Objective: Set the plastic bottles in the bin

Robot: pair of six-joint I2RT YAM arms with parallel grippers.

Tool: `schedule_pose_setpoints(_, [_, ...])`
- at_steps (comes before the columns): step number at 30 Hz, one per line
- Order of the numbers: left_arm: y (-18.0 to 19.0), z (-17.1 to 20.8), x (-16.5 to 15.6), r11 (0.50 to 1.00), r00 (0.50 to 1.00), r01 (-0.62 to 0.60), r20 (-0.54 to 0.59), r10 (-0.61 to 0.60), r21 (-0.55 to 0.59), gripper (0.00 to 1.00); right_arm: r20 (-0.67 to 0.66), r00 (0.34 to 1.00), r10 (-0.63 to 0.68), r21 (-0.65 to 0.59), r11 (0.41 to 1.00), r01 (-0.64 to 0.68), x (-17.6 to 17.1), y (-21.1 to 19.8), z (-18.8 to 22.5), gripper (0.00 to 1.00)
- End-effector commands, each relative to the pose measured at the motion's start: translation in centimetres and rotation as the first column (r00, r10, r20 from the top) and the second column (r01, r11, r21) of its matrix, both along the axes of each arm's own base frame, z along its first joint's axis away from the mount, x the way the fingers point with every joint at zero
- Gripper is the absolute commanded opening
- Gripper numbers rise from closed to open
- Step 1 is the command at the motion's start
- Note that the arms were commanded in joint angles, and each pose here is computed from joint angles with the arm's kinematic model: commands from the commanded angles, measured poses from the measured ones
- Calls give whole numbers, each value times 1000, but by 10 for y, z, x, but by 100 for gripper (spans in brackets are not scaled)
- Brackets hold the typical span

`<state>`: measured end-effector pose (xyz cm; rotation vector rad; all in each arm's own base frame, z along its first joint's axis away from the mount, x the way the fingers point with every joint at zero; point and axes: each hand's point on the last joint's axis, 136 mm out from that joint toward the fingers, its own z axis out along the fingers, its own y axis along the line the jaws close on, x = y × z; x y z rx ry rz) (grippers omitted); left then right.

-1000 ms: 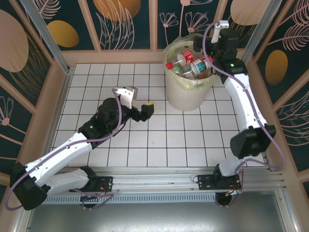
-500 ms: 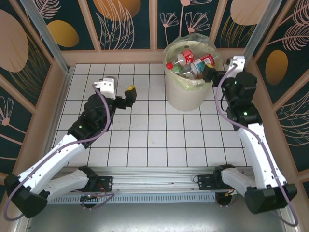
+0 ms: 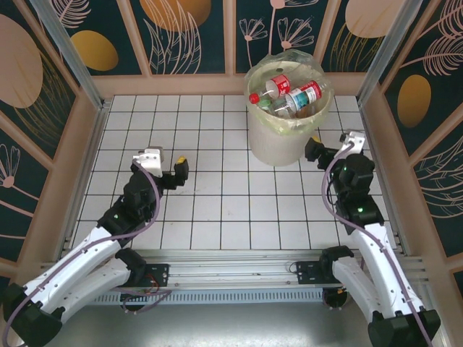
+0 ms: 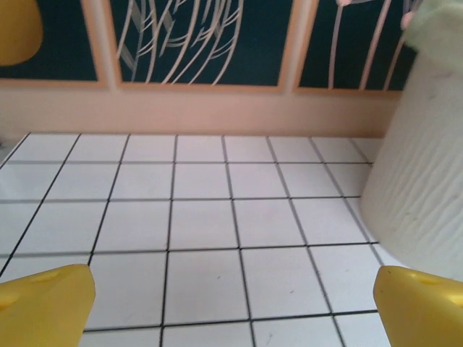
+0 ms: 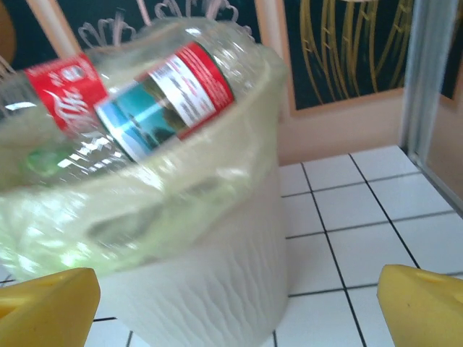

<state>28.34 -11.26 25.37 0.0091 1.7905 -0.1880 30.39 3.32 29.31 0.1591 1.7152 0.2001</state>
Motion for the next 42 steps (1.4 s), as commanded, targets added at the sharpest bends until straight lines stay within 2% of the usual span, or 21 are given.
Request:
schedule_pose_setpoints(1, [27,-7,-4,989,990,-137,17,138,-46,99,70,991,-117,50,992,113,-6,-21,-4,99])
schedule_pose_setpoints(5, [48,-14,-10,974,971,-223,78,225,-37,99,100,984,-149,33,989,147,-8,-29,-29,99])
schedule_pose_setpoints(11, [81,-25,-15,921,915,-388,138,379,40,99,99,969,-227,-12,973,230,-9,-47,-76,99])
schedule_pose_setpoints(15, [88,-27,-11,912,902,-407,184,391,57,99,103,964,-244,-2,969,246,-6,-58,-91,99])
schedule_pose_setpoints(19, [96,-45,1,897,897,-431,157,413,98,99,88,957,-275,-17,961,277,-1,-66,-106,99])
schedule_pose_setpoints(22, [102,-53,8,897,893,-434,164,418,79,99,93,954,-285,-31,957,289,2,-69,-114,99])
schedule_pose_setpoints(26, [121,-55,16,875,873,-476,171,457,92,99,110,957,-268,-64,959,276,9,-67,-116,99])
schedule_pose_setpoints(33, [151,-73,19,865,854,-502,167,493,11,99,111,965,-240,-131,959,253,25,-65,-126,99])
schedule_pose_setpoints(42, [160,-83,32,867,857,-497,180,482,44,99,107,977,-185,-135,971,199,41,-57,-138,99])
